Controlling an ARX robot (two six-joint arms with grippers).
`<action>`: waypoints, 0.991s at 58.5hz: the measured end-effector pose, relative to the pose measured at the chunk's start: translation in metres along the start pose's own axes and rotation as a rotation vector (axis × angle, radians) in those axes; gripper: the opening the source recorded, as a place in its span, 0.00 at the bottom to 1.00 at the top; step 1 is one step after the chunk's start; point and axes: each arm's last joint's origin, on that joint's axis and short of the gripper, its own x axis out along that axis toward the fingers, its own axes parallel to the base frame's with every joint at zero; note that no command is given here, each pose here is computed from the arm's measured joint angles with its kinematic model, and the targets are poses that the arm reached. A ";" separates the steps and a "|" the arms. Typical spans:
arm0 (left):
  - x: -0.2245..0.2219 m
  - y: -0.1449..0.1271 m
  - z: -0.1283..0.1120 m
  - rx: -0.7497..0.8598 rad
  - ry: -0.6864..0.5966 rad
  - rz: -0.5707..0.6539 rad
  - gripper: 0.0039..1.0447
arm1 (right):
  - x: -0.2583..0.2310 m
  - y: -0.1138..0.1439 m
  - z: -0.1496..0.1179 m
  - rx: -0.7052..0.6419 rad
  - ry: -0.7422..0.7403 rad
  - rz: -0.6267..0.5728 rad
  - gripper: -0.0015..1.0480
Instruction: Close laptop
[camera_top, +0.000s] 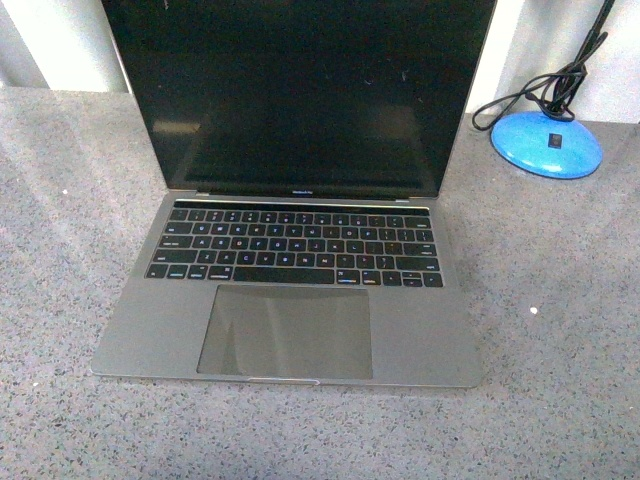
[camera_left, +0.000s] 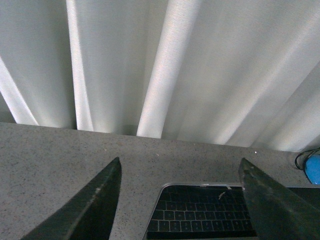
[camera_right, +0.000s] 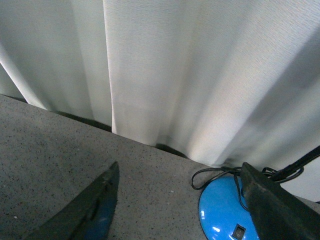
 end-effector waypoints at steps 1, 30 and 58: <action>0.002 0.000 0.000 -0.004 0.006 -0.004 0.57 | 0.003 0.000 0.001 0.002 0.002 0.005 0.61; 0.042 -0.003 0.024 -0.111 0.081 -0.037 0.03 | 0.040 0.017 0.028 0.073 0.005 0.093 0.01; 0.053 -0.003 0.008 -0.243 0.178 -0.061 0.03 | 0.044 0.037 0.018 0.194 0.050 0.132 0.01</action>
